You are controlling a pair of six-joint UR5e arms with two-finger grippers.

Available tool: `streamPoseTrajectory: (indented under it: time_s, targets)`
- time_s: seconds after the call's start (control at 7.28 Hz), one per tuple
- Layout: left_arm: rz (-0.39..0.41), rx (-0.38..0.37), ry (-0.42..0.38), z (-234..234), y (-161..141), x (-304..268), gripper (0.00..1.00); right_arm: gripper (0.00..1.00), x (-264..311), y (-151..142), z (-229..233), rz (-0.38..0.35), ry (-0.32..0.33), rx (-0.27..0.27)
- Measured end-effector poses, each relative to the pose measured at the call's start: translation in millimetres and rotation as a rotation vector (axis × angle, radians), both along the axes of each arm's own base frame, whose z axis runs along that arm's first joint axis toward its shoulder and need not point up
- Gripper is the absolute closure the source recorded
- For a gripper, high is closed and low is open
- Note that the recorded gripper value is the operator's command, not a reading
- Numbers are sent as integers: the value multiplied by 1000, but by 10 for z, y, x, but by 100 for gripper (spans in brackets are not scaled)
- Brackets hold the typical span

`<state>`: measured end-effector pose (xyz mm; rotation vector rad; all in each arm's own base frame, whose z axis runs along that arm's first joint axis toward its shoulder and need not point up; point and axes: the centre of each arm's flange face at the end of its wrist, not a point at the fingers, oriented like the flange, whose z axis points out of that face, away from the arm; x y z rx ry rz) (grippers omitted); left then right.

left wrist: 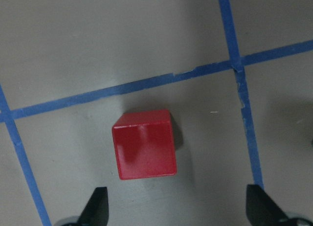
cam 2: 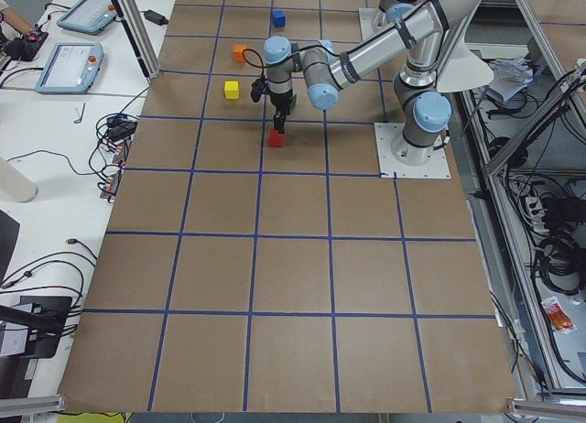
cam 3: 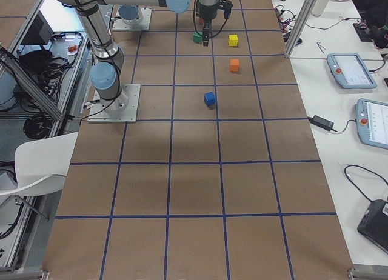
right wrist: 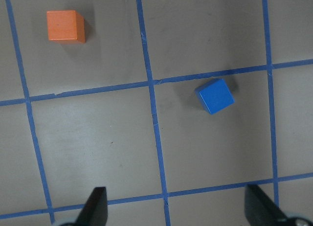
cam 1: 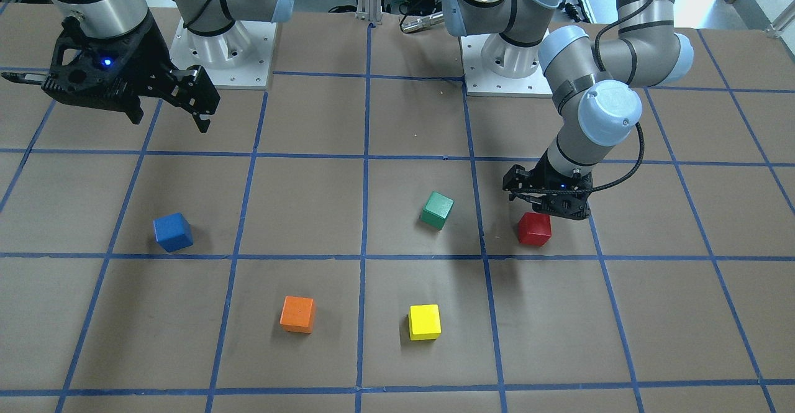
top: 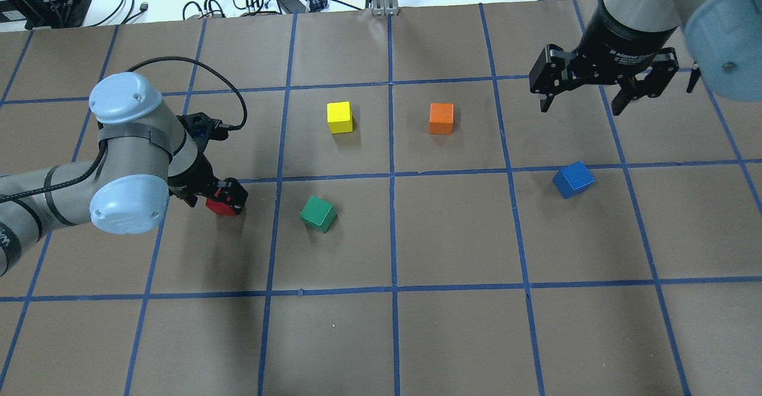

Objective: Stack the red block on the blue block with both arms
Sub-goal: 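Carry the red cube with the left gripper toward the table center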

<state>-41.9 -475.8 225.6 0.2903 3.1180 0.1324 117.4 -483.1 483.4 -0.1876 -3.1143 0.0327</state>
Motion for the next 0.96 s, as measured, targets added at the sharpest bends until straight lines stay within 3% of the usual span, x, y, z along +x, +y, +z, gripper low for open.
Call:
streamPoseTrajectory:
  time_s: [0.55,0.82,0.96]
  targets:
    - [-9,-38,-4,-174,-139,100,4,0,1,13,-23,2,5,5]
    - [-6,-36,-3,-311,-204,110,75,0,10,26,-31,3,4,8]
    - [-7,-31,-5,-352,-218,111,100,0,15,30,-30,4,3,8]
